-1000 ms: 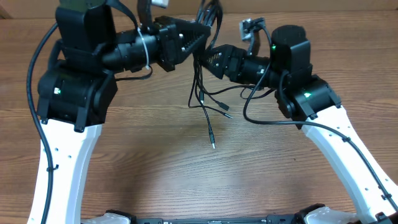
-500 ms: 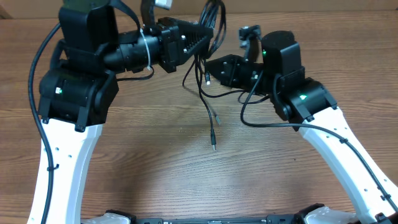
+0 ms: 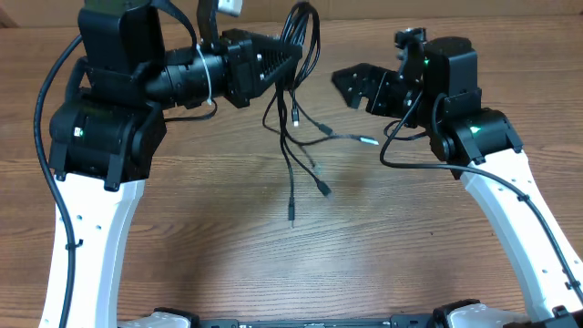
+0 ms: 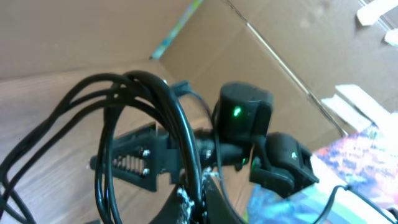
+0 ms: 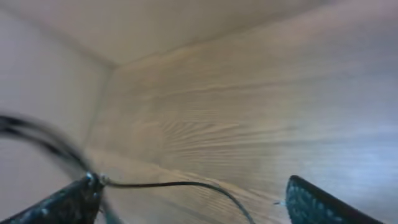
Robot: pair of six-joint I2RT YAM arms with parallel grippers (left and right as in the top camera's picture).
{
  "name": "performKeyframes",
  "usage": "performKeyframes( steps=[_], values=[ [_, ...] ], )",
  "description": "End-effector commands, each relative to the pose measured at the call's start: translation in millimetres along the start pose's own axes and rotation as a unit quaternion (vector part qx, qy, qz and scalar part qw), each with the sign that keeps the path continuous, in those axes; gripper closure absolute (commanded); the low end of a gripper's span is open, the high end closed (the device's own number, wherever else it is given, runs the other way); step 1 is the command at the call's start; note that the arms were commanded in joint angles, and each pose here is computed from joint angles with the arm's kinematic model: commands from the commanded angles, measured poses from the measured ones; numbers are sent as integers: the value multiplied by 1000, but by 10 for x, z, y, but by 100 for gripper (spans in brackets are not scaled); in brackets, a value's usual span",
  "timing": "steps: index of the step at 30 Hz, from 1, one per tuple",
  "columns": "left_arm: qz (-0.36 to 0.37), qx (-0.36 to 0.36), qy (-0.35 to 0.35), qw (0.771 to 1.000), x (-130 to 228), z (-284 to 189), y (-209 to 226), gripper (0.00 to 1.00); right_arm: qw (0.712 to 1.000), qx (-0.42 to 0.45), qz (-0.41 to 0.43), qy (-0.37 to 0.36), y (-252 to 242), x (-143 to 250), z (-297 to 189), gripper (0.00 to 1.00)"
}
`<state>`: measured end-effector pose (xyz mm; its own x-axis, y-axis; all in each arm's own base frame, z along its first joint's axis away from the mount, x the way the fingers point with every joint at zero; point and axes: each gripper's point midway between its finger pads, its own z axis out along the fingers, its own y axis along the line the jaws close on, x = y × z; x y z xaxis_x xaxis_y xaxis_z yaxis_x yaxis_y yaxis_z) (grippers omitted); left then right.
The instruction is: Untangle cables
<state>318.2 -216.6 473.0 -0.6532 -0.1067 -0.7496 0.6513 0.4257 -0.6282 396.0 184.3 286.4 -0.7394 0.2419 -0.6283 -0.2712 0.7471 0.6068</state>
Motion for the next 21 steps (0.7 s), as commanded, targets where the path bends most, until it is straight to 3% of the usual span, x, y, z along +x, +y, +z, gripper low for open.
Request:
performKeyframes(
  steps=[1,7,15,18,21],
  values=[
    [12,-19,8,1000,66,-66,53,96,979,-149,-134,27,511,111,-71,23],
    [-1,-36,20,999,146,-86,136,96,932,-287,-220,21,973,156,-287,25],
    [-5,-60,30,998,215,-99,230,96,894,-360,-265,27,1163,267,-455,28],
    [-9,-54,34,998,233,-95,209,96,892,-361,-272,20,1179,242,-460,36],
    [-25,-47,40,998,268,-95,185,96,888,-363,-283,10,1202,207,-470,37]
  ],
)
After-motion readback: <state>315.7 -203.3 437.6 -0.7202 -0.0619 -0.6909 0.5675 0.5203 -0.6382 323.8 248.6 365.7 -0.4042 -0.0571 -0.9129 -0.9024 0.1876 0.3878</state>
